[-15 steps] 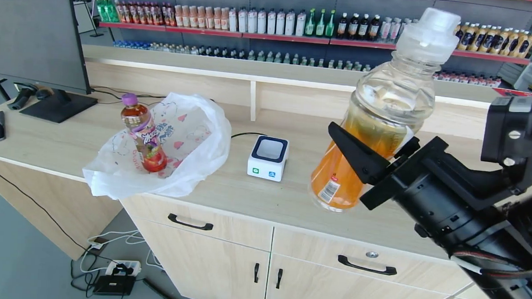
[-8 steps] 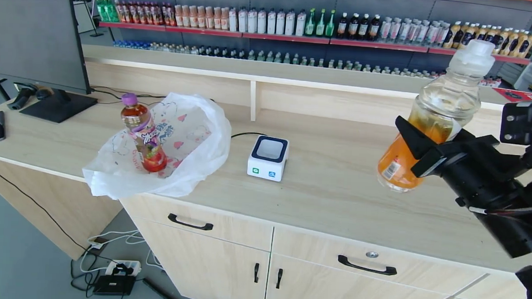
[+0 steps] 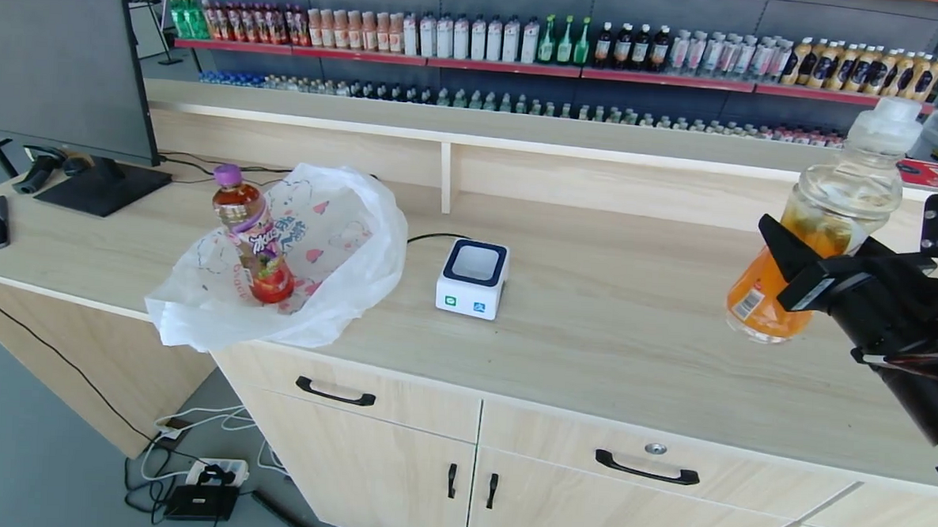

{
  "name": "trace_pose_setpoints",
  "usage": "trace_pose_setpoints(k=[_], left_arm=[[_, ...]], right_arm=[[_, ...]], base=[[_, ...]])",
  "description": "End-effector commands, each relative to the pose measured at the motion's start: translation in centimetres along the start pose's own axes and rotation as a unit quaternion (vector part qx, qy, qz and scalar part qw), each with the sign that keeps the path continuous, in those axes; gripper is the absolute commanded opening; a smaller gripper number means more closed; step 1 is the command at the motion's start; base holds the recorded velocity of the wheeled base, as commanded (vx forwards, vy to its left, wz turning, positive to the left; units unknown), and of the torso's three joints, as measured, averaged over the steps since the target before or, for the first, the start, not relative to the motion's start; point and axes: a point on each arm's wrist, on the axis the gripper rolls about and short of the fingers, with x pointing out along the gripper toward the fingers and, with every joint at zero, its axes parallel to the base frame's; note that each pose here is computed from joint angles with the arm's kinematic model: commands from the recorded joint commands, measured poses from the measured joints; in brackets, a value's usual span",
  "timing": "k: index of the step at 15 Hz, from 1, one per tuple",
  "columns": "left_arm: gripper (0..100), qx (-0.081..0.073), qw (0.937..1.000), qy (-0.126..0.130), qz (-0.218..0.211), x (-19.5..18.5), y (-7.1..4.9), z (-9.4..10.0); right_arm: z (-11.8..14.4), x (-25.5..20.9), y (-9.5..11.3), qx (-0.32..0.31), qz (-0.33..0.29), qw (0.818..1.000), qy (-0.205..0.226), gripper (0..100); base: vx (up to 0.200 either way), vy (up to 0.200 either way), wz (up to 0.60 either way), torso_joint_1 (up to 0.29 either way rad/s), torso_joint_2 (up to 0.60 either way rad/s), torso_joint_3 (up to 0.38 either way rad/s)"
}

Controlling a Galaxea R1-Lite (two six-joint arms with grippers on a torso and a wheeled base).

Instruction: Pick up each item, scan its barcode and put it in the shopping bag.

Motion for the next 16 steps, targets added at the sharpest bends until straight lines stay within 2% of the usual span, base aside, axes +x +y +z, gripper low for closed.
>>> trace_pose_setpoints(k=[1, 4, 6, 7, 10, 16], left_arm=[[100, 0.0, 1.0, 0.0, 0.0, 0.0, 0.0, 0.0], [100, 0.0, 1.0, 0.0, 0.0, 0.0, 0.0, 0.0], [100, 0.0, 1.0, 0.0, 0.0, 0.0, 0.0, 0.0], [100, 0.0, 1.0, 0.0, 0.0, 0.0, 0.0, 0.0], [100, -0.001, 1.0, 0.0, 0.0, 0.0, 0.0, 0.0], [100, -0.002, 1.0, 0.0, 0.001, 0.0, 0.0, 0.0]], right_arm=[[-0.9, 0.6, -0.4, -0.004, -0.008, 1.0, 0.012, 0], [-1.5, 1.2, -0.4, -0.004, -0.009, 1.0, 0.017, 0], [-1.7, 1.2, -1.0, -0.008, -0.019, 1.0, 0.02, 0], [-1.9, 1.0, -2.1, -0.014, -0.039, 0.999, 0.026, 0], [-2.0, 0.9, -2.3, -0.011, -0.043, 0.999, 0.028, 0], [-2.1, 0.9, -2.3, -0.011, -0.043, 0.999, 0.03, 0]], base=[[-0.2, 0.0, 0.0, 0.002, 0.01, 0.002], [-0.2, 0.0, 0.0, 0.015, 0.0, -0.001], [0.0, 0.0, 0.0, 0.0, 0.0, 0.0], [0.0, 0.0, 0.0, 0.0, 0.0, 0.0], [0.0, 0.0, 0.0, 0.0, 0.0, 0.0], [0.0, 0.2, 0.0, 0.006, 0.0, 0.002]])
